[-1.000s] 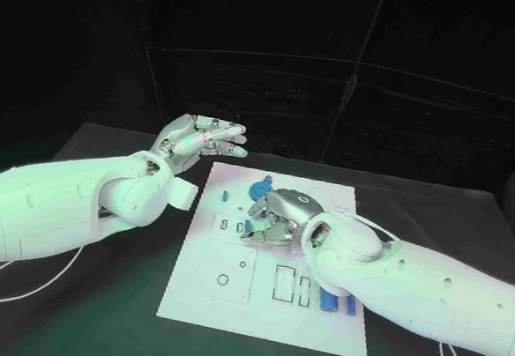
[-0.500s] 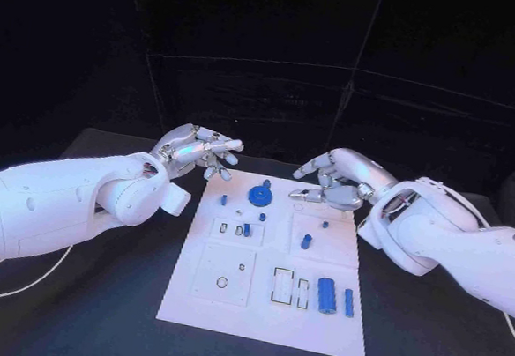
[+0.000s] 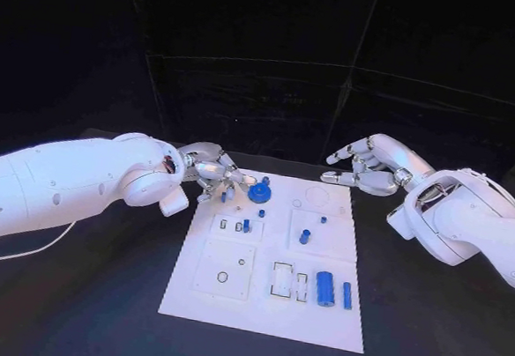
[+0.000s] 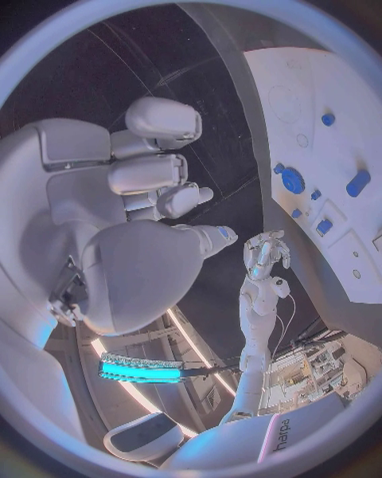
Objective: Assemble the parts on the task board
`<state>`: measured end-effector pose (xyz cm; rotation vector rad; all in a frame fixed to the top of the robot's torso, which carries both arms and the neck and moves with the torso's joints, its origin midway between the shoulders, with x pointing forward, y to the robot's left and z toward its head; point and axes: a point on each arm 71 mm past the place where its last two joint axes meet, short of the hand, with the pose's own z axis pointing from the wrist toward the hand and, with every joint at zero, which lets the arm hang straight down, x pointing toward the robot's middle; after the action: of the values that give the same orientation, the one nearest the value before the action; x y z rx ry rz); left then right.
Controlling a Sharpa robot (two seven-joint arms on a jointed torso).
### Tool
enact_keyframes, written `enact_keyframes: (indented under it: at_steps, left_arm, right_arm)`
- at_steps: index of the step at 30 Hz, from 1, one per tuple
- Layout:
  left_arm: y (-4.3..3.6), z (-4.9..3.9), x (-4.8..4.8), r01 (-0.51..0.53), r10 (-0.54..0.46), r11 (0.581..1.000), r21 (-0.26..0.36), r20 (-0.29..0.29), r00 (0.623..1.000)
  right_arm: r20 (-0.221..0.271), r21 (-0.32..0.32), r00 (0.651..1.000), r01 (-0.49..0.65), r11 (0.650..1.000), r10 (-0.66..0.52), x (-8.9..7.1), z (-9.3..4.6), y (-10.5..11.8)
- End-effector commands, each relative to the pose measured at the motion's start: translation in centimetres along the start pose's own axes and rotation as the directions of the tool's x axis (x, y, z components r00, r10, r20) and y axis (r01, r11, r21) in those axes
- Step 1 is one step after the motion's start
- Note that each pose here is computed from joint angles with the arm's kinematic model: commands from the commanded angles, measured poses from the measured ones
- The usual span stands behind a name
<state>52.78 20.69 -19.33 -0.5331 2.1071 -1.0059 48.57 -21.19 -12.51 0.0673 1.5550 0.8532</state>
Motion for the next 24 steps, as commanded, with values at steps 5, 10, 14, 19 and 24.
enact_keyframes:
  at_steps: [5, 10, 14, 19, 24]
  left_arm:
    - [0.24, 1.00, 0.18, -0.324, 0.307, 0.903, -0.281, -0.105, 0.946]
    - [-0.17, 1.79, 0.91, -0.409, 0.380, 0.856, -0.317, -0.153, 0.912]
    - [-0.60, 2.29, 1.45, -0.450, 0.416, 0.831, -0.326, -0.173, 0.893]
    - [-1.09, 2.85, 2.13, -0.481, 0.437, 0.813, -0.328, -0.202, 0.877]
    - [-1.48, 3.34, 2.81, -0.503, 0.450, 0.800, -0.328, -0.227, 0.864]
  right_arm:
    - [-0.006, 0.036, 1.000, -0.020, 0.999, 0.020, -0.2, 0.2, -0.6]
    - [-0.009, 0.048, 1.000, -0.019, 0.999, 0.019, -0.2, 0.4, -0.8]
    - [-0.011, 0.054, 1.000, -0.018, 0.998, 0.019, -0.2, 0.4, -0.9]
    - [-0.015, 0.059, 1.000, -0.018, 0.998, 0.019, -0.1, 0.6, -0.9]
    - [-0.022, 0.063, 1.000, -0.018, 0.998, 0.019, 0.0, 0.7, -0.8]
